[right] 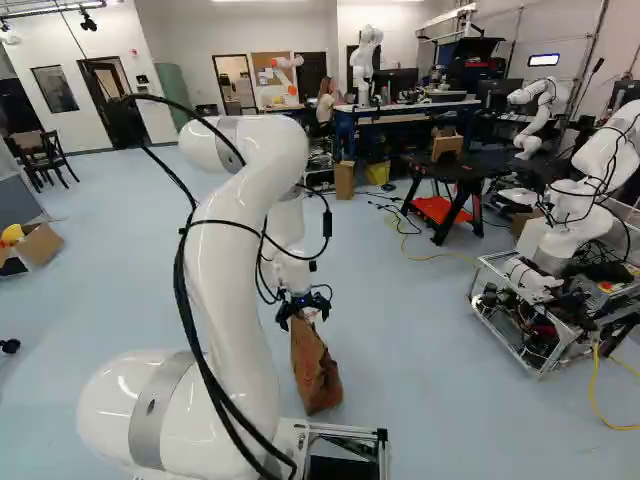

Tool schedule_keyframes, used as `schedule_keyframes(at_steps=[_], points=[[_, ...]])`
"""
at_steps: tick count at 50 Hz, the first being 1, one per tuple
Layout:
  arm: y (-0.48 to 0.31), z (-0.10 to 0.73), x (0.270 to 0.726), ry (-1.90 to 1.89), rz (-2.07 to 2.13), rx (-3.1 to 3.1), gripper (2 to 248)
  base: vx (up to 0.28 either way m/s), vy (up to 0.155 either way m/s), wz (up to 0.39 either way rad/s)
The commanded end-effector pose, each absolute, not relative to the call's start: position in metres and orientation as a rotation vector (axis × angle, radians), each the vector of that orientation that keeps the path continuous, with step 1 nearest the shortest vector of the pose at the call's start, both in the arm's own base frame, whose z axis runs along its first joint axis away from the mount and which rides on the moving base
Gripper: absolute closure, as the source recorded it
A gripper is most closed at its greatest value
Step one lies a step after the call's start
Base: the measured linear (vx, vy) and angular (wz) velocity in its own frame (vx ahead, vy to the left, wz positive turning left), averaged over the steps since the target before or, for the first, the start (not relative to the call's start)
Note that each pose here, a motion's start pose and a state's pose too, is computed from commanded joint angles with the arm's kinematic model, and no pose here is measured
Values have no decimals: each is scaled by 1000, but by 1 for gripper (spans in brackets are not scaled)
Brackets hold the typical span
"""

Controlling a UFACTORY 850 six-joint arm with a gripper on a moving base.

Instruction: Pick up the grocery bag from the ground

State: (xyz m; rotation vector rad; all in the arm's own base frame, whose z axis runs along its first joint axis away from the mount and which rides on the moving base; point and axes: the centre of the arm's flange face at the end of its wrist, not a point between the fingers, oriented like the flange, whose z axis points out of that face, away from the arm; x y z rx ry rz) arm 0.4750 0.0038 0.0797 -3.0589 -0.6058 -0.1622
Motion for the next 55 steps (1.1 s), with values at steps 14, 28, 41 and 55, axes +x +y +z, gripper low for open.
schedule_keyframes(at_steps=[14,28,41,55], points=[[4,59,480,-608,-155,-3053,3,0,0,0],[5,38,484,-607,-148,-3048,3,0,0,0],[5,18,487,-606,-128,-3046,3,0,0,0],[5,-3,489,-605,-109,-3045,3,0,0,0]])
